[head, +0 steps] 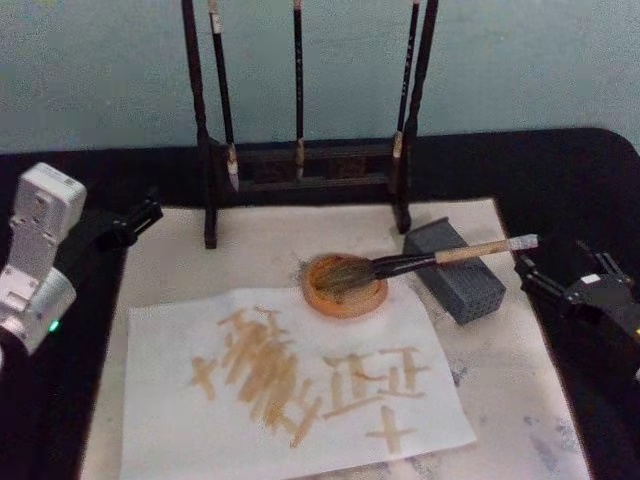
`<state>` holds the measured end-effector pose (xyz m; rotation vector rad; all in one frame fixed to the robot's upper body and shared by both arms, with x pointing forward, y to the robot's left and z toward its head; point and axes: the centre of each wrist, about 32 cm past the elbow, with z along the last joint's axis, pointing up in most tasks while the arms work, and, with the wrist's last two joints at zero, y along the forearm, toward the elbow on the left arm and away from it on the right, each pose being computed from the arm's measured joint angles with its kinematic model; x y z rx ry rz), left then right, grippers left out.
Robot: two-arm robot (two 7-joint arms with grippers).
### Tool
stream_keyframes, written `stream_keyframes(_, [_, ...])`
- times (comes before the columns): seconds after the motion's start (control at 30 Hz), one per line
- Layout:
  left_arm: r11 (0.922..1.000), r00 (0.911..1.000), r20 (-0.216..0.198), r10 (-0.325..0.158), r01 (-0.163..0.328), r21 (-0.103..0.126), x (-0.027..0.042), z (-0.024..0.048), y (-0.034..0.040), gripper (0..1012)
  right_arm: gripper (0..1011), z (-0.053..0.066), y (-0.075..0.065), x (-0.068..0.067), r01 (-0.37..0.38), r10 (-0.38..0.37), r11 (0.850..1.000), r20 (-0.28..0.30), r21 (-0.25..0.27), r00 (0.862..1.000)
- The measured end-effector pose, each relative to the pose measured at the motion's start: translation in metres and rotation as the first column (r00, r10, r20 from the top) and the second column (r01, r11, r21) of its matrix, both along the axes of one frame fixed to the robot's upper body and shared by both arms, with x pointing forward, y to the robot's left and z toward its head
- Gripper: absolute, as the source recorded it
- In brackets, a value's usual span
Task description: Pick up the brush from the inkstone, write on the paper, then place the brush back to its original position.
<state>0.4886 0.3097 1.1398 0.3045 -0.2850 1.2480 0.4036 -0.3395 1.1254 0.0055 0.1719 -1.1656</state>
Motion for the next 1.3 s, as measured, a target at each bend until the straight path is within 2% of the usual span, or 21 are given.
stream_keyframes(0.23, [1.0000,1.0000,0.000,0.000,0.000,0.000,0.0000,0.0000,0.0000,1002,1008,-0.006,-0.005,0.008,-0.008,0.012,0.995,-0.046,0.096,0.999])
stream_keyframes(0.33, [1.0000,1.0000,0.000,0.000,0.000,0.000,0.0000,0.0000,0.0000,1002,1008,-0.009,-0.008,0.014,-0.009,0.019,0.989,-0.070,0.149,0.997])
stream_keyframes(0.47, [1.0000,1.0000,0.000,0.000,0.000,0.000,0.0000,0.0000,0.0000,1002,1008,-0.010,-0.009,0.018,-0.011,0.027,0.983,-0.081,0.184,0.996])
stream_keyframes(0.77, [1.0000,1.0000,0.000,0.000,0.000,0.000,0.0000,0.0000,0.0000,1000,1008,-0.017,-0.012,0.028,-0.027,0.063,0.959,-0.121,0.280,0.991])
stream_keyframes(1.07, [1.0000,1.0000,0.000,0.000,0.000,0.000,0.0000,0.0000,0.0000,1002,1008,-0.022,-0.010,0.037,-0.037,0.085,0.943,-0.133,0.331,0.987])
stream_keyframes(1.3, [1.0000,1.0000,0.000,0.000,0.000,0.000,0.0000,0.0000,0.0000,1002,1008,-0.025,-0.009,0.043,-0.034,0.087,0.939,-0.140,0.343,0.986])
